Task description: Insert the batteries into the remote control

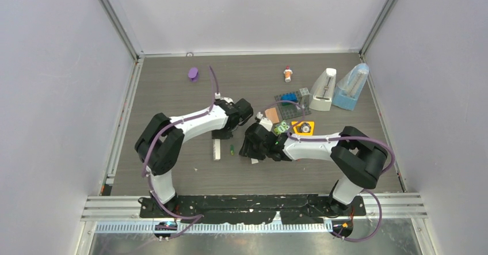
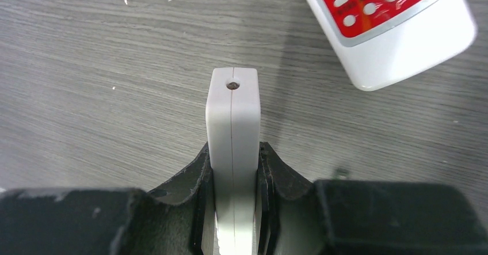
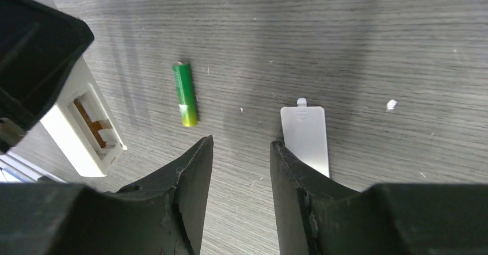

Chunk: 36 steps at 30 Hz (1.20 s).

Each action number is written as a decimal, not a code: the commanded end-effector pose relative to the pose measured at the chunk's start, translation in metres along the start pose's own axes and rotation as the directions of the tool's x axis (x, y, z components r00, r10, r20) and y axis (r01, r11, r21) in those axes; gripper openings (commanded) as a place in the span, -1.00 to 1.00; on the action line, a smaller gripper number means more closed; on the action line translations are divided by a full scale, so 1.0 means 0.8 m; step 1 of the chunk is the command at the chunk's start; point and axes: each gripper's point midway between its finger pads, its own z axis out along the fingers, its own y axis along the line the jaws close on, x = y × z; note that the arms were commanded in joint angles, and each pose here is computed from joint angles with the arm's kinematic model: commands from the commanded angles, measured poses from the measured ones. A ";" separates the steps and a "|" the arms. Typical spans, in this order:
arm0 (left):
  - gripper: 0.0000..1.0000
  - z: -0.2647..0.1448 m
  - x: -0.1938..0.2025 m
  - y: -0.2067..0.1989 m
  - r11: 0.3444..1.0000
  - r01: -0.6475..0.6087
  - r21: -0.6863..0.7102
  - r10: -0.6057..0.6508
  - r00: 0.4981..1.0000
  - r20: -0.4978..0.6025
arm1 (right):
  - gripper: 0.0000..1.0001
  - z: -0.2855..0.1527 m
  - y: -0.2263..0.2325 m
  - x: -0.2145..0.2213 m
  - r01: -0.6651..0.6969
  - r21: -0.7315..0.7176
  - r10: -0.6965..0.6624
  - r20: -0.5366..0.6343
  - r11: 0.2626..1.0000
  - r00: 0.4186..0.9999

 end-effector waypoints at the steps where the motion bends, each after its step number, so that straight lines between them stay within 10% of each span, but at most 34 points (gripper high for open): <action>1: -1.00 0.001 -0.003 0.016 0.998 0.013 -0.056 -0.012 1.000 0.020 | -0.07 -0.013 0.010 -0.023 -0.029 -0.025 0.031 0.073 0.999 0.997; 23: -1.00 -0.043 -0.044 0.110 0.918 0.335 0.211 -0.355 0.933 0.063 | 0.11 0.036 -0.033 -0.053 0.240 0.331 -0.271 0.050 0.913 0.961; 36: -1.00 -0.049 -0.050 0.121 0.887 0.364 0.283 -0.396 0.916 0.063 | -0.41 0.045 -0.032 -0.043 0.386 0.447 -0.418 -0.031 0.807 0.908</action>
